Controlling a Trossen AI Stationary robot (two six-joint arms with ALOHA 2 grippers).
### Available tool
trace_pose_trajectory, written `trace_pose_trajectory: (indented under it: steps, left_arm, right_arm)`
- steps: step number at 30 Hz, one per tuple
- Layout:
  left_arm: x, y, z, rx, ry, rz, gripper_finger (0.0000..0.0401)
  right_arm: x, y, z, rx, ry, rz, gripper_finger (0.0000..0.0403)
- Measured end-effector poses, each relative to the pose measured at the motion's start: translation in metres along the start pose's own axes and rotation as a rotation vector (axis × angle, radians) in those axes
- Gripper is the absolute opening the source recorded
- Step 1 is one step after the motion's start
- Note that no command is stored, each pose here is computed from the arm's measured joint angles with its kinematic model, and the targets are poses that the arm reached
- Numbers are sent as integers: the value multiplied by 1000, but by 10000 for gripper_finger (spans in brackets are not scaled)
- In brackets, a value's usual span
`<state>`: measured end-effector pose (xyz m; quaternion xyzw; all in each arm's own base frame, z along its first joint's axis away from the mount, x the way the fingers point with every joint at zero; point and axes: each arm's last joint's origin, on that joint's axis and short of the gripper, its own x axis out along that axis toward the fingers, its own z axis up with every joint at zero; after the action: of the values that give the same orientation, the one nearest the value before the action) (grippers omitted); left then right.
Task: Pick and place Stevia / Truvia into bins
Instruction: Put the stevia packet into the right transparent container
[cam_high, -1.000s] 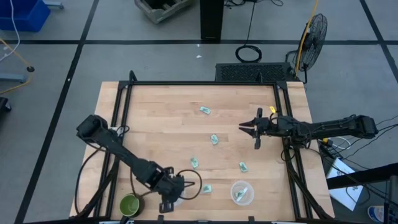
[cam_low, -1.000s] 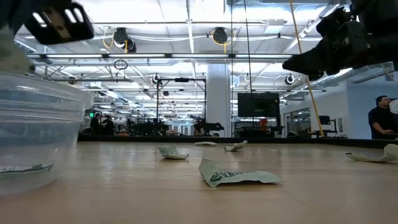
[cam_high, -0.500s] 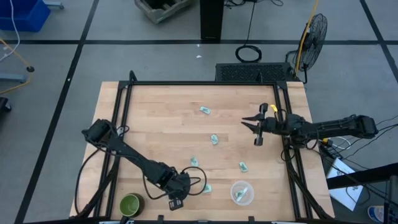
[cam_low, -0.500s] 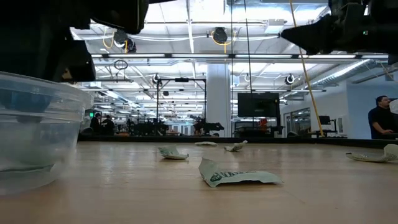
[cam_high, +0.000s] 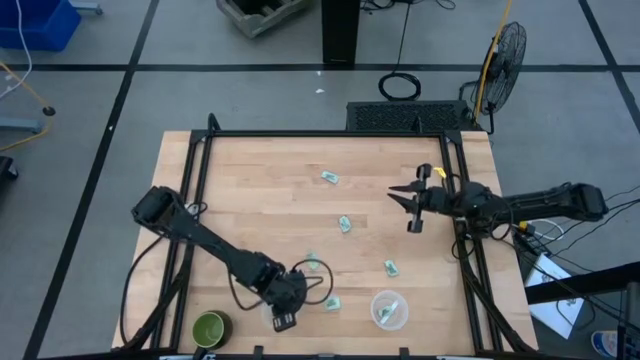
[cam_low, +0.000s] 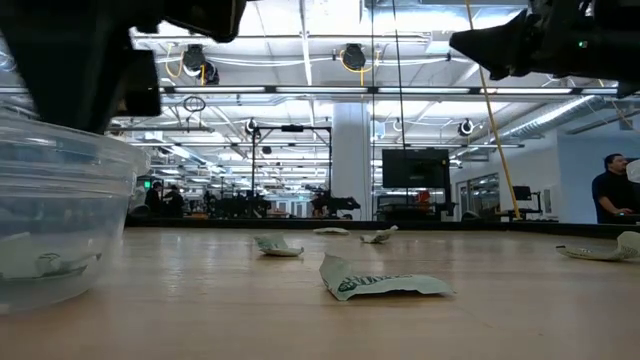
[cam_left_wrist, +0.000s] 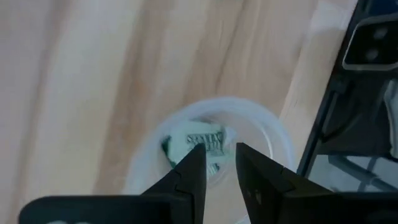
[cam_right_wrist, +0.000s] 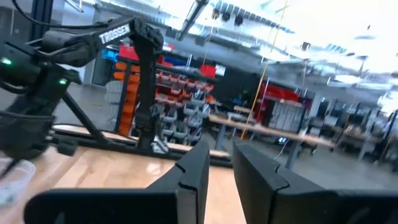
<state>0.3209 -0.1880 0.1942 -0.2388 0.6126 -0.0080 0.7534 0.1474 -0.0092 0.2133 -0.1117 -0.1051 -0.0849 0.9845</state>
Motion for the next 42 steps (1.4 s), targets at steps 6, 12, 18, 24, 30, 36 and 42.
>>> trace_pose_trajectory:
  steps: [6,12,18,24,30,36,42]
  left_arm:
    - [-40,15,11,37,-64,1,90]
    - [-92,37,18,162,-235,123,90]
    - [-145,64,19,146,-409,253,90]
    - [-175,80,17,122,-522,309,90]
    - [-180,87,21,197,-529,364,90]
    - [-182,93,25,202,-529,385,90]
    - [-184,99,28,253,-521,415,90]
  right_arm:
    - [26,5,-4,75,212,70,63]
    - [58,11,-28,47,456,100,64]
    - [101,-1,-47,-22,663,54,64]
    - [132,-21,-69,-48,749,26,64]
    - [141,-37,-103,37,841,-1,73]
    - [141,-41,-123,76,898,-29,128]
    - [152,-43,-115,71,783,-46,172]
